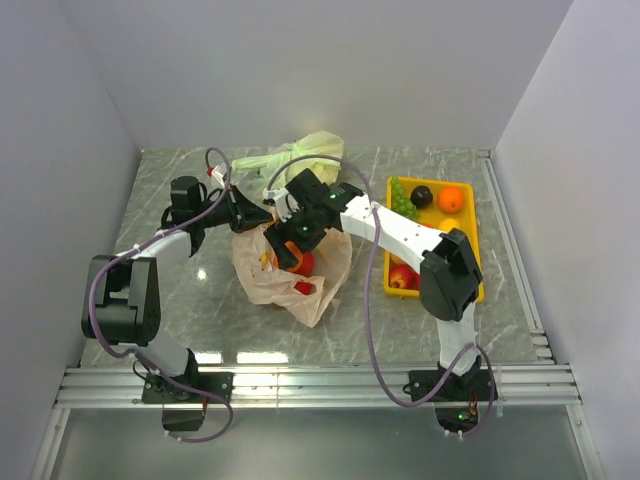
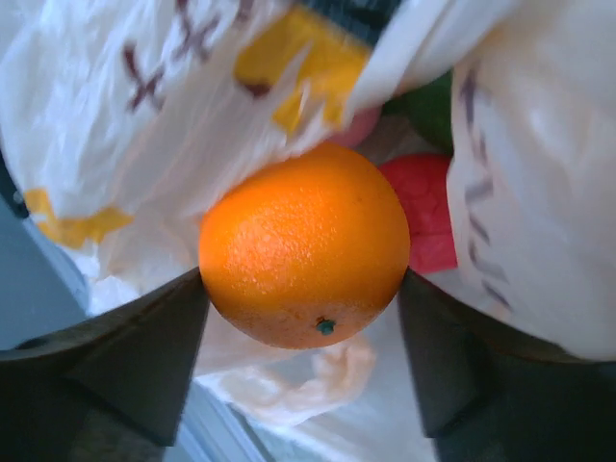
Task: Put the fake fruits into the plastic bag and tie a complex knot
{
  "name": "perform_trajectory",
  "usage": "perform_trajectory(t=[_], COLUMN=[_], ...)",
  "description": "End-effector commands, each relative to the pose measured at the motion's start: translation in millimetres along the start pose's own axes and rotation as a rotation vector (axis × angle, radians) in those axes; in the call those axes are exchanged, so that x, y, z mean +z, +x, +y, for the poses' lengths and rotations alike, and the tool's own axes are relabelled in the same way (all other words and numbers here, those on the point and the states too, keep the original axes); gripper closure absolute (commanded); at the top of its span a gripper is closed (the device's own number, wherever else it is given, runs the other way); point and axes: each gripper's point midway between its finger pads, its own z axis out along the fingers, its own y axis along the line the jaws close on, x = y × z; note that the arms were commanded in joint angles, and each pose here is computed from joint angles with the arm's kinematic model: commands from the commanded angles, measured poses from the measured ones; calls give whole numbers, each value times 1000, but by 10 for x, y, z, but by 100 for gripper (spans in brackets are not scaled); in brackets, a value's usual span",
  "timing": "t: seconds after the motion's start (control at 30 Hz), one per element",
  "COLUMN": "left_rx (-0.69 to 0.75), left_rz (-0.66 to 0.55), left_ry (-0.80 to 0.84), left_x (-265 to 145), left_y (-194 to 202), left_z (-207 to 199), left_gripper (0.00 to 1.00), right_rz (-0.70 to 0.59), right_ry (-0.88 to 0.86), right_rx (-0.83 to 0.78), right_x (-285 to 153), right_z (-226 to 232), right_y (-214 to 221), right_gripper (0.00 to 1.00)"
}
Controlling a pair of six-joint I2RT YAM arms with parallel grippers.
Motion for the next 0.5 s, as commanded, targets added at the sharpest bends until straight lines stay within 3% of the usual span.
perform_trajectory(t=[0.0, 0.23, 0.37, 0.47], left_rx=[13, 18, 17, 30], left_rz=[4, -5, -7, -6], left_ry=[40, 28, 18, -1], left_x=[-22, -41, -43, -46], left_y=[-6, -11, -3, -7], left_z=[-63, -29, -3, 18], left_gripper=[99, 99, 99, 99], right_rz=[-146, -240, -264, -204], right_ry=[42, 2, -26, 52], right_rx=[-7, 29, 51, 85], right_x=[-277, -929, -1420, -1777], right_z=[22, -153, -352, -701], right_y=[-432, -338, -43, 482], right_gripper=[2, 1, 0, 0])
